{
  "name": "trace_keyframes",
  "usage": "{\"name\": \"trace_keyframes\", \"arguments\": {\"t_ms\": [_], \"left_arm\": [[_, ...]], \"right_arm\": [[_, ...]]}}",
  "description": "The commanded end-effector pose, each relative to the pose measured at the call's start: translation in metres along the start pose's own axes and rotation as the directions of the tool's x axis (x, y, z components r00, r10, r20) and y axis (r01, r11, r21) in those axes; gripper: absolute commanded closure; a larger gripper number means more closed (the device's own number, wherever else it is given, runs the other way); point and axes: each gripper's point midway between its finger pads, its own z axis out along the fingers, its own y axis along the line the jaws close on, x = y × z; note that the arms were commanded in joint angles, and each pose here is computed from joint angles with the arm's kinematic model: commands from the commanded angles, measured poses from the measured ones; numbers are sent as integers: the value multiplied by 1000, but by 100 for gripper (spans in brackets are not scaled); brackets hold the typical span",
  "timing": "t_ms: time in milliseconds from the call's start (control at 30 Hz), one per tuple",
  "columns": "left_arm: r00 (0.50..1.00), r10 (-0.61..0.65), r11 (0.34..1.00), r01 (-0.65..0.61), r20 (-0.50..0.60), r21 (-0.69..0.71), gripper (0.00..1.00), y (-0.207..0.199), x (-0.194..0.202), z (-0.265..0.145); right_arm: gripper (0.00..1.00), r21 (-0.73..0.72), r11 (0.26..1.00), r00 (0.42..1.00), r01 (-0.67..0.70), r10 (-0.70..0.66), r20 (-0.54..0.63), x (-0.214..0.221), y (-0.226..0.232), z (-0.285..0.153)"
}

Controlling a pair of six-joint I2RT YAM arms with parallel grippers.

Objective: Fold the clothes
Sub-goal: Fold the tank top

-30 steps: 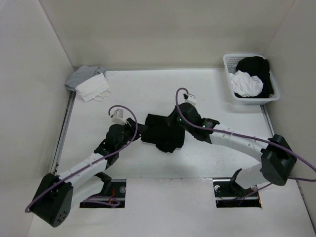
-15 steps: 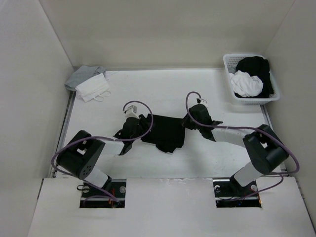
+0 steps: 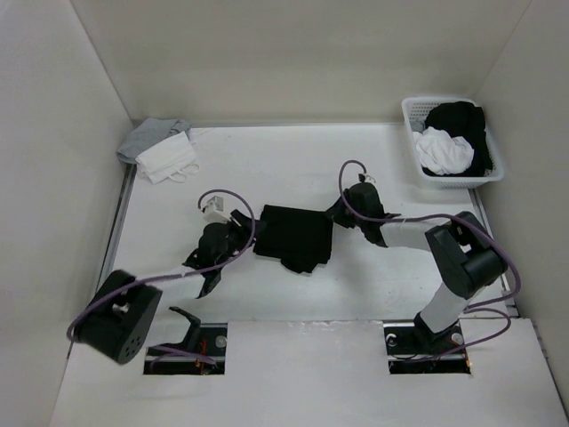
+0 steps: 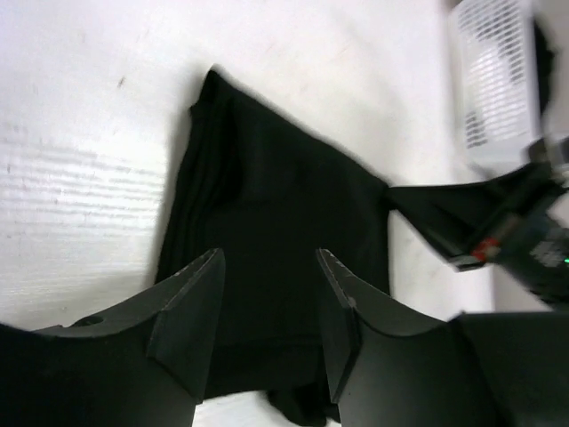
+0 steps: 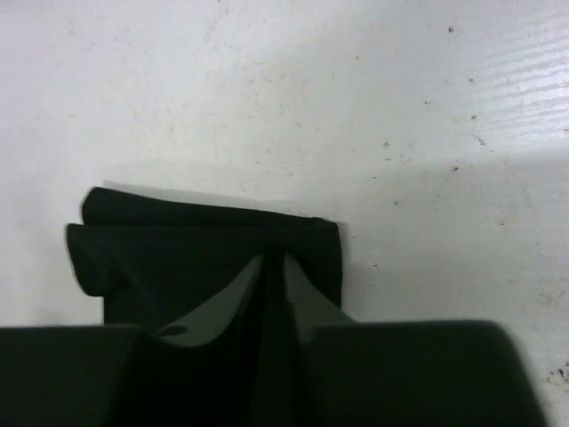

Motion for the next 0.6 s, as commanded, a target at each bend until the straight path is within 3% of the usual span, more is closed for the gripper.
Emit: {"name": "trace_keyframes", "arguments": {"t_ms": [0,67,233,567], "left_arm": [[993,-16,997,7,115,78,55,-21,-34,-20],[991,-4,999,-3,134,53,53,-17,-42,-30],[983,86,995,-77,163,-58,50,-1,-64,-51],[956,99,919,19,276,-394,42,78,-104,-95]], "right_arm": [[76,-146,989,992,24,-6,125,-47,48,-20],[63,-186,981,987,54,-25,157,-57,61,-36],[42,-191,977,962,91,-37,269,-84,60,-73],[19,21,999,859,35,-41,510,-99,-26,-110]]}}
